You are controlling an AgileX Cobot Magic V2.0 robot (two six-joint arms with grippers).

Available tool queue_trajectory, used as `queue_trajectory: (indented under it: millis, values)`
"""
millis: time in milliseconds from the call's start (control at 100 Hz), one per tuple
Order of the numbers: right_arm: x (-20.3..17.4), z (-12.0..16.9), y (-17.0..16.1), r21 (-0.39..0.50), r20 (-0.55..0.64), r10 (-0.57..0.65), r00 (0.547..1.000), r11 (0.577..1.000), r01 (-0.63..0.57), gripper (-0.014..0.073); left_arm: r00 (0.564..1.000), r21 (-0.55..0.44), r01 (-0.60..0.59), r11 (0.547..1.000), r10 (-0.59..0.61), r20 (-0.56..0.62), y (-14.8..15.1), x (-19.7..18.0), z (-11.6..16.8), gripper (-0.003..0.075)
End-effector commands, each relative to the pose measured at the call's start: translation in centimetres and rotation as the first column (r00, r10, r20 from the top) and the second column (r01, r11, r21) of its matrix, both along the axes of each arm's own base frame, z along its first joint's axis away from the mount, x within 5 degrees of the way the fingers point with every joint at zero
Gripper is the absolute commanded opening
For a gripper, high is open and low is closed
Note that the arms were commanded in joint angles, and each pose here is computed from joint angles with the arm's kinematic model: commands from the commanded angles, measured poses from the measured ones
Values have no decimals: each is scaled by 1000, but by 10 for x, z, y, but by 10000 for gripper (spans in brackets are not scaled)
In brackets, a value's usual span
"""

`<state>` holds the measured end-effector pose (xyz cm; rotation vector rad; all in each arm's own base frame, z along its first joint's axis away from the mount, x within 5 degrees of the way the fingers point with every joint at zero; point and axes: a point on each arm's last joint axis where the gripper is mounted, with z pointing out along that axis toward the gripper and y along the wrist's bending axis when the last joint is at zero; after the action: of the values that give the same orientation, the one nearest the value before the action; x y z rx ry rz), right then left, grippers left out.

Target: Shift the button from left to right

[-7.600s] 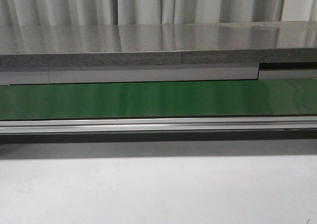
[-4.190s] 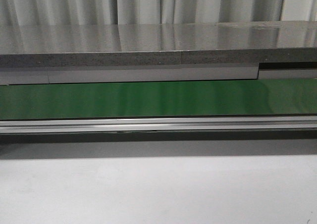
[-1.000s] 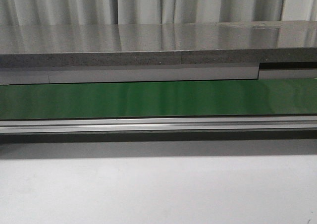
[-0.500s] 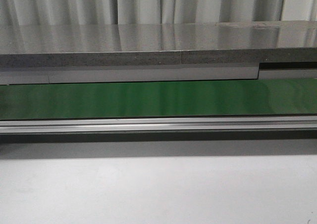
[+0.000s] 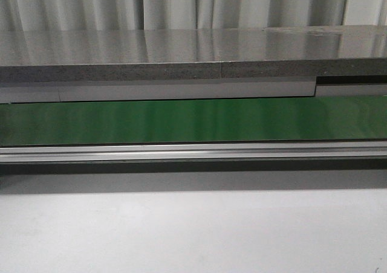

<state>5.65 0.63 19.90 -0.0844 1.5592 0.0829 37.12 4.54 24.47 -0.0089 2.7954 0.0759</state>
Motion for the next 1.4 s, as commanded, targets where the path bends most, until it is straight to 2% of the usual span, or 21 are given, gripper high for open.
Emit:
queue_trajectory:
  millis: [0, 170, 240, 310, 600, 760, 900, 1010, 1140, 1270, 1390]
  values:
    - [-2, 14, -1, 6, 106, -8, 994, 1000, 7, -68, 995, 5, 4, 1000, -4, 99, -3, -2, 28, 146]
    - [-2, 14, -1, 6, 106, -8, 994, 1000, 7, -68, 995, 4, 4, 1000, -4, 98, -3, -2, 28, 381]
    - [-2, 14, -1, 6, 106, -8, 994, 1000, 7, -68, 995, 4, 4, 1000, -4, 98, -3, -2, 28, 454]
    - [-2, 14, -1, 6, 106, -8, 994, 1000, 7, -68, 995, 4, 4, 1000, -4, 98, -3, -2, 28, 492]
    - [-2, 14, -1, 6, 106, -8, 994, 1000, 7, -68, 993, -5, 8, 1000, -8, 119, -4, -5, 36, 498]
    - [-2, 14, -1, 6, 106, -8, 994, 1000, 7, -68, 972, -48, 59, 997, -46, 231, -12, -13, 63, 498]
    - [-2, 14, -1, 6, 106, -8, 994, 1000, 7, -68, 942, -33, 75, 997, -61, 329, -15, -27, 93, 498]
    - [-2, 14, -1, 6, 106, -8, 994, 1000, 7, -68, 904, -16, 87, 996, -72, 422, -17, -42, 116, 498]
    - [-2, 14, -1, 6, 106, -8, 994, 1000, 7, -68, 827, 3, 97, 995, -82, 556, -24, -66, 137, 496]
    - [-2, 14, -1, 6, 106, -8, 994, 1000, 7, -68, 763, 34, 125, 992, -118, 636, -36, -94, 143, 496]
    - [-2, 14, -1, 6, 106, -8, 994, 1000, 7, -68, 708, 48, 150, 988, -141, 691, -48, -124, 137, 495]
